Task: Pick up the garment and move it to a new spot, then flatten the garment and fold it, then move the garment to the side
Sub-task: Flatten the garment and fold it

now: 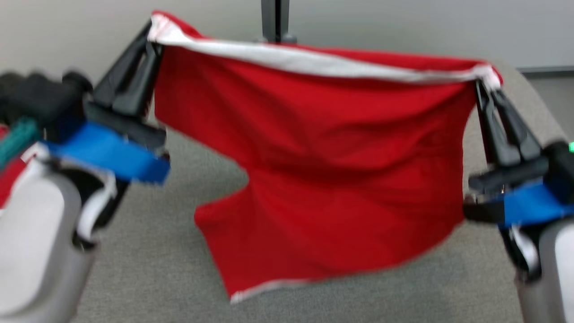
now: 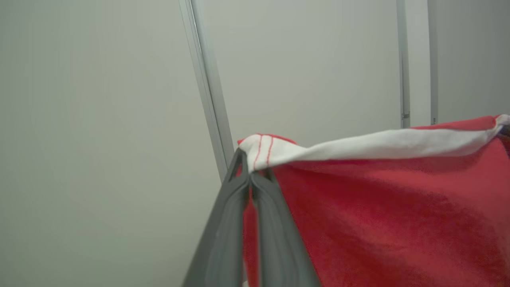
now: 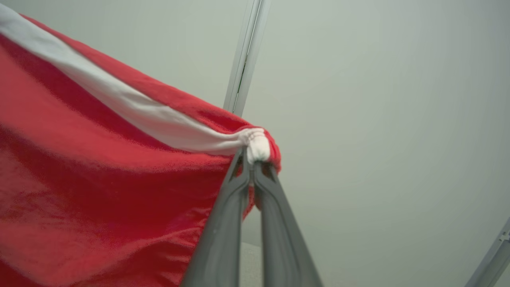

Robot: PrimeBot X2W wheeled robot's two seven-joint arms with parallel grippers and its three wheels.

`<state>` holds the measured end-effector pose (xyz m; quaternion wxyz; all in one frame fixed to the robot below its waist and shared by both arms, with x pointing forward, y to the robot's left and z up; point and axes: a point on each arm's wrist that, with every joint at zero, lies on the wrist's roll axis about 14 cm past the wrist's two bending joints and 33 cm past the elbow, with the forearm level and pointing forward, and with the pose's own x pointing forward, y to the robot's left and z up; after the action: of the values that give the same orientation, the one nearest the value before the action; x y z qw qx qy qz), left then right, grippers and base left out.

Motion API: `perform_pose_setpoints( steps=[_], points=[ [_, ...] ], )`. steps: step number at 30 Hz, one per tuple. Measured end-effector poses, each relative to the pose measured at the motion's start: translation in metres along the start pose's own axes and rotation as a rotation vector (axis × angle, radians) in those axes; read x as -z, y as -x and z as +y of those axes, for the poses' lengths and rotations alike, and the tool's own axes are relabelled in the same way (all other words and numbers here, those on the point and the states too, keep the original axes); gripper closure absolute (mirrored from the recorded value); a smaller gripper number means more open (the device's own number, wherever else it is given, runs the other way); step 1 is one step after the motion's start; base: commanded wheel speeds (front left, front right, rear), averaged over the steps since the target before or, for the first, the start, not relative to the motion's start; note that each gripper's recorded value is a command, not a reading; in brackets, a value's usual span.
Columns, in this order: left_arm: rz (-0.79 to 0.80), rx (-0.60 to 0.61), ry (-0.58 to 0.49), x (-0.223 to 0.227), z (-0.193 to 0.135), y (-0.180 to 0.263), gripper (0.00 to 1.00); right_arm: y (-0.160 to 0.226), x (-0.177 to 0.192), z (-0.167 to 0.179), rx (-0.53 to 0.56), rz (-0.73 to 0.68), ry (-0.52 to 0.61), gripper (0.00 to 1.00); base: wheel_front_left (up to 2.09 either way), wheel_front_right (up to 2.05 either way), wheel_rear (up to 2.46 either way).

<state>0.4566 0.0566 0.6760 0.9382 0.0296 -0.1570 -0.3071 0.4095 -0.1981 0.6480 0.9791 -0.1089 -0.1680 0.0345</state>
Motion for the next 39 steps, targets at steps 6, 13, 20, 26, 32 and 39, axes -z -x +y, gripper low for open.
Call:
perform_pose_setpoints(
  steps=[6,13,20,26,32,39],
  points=[
    [0.056,-0.058,-0.052,0.033,0.062,-0.075,1.00,-0.102,0.018,-0.011,-0.020,-0.049,0.071,1.00,0.00,0.00,0.00],
    [0.022,-0.168,-0.046,0.064,0.107,-0.127,1.00,-0.180,0.052,0.011,-0.057,-0.061,0.096,1.00,0.00,0.00,0.00],
    [0.231,-0.195,0.060,0.182,0.104,-0.103,1.00,-0.177,0.165,0.062,-0.148,0.170,0.034,1.00,0.00,0.00,0.00],
    [0.455,-0.221,0.104,0.260,0.099,-0.045,1.00,-0.146,0.223,0.097,-0.205,0.317,-0.042,1.00,0.00,0.00,0.00],
    [0.438,-0.240,0.121,0.256,0.096,-0.025,1.00,-0.125,0.215,0.100,-0.204,0.310,-0.077,1.00,0.00,0.00,0.00],
    [0.406,-0.236,0.111,0.231,0.082,0.005,1.00,-0.092,0.188,0.105,-0.208,0.284,-0.129,1.00,0.00,0.00,0.00]
  ],
)
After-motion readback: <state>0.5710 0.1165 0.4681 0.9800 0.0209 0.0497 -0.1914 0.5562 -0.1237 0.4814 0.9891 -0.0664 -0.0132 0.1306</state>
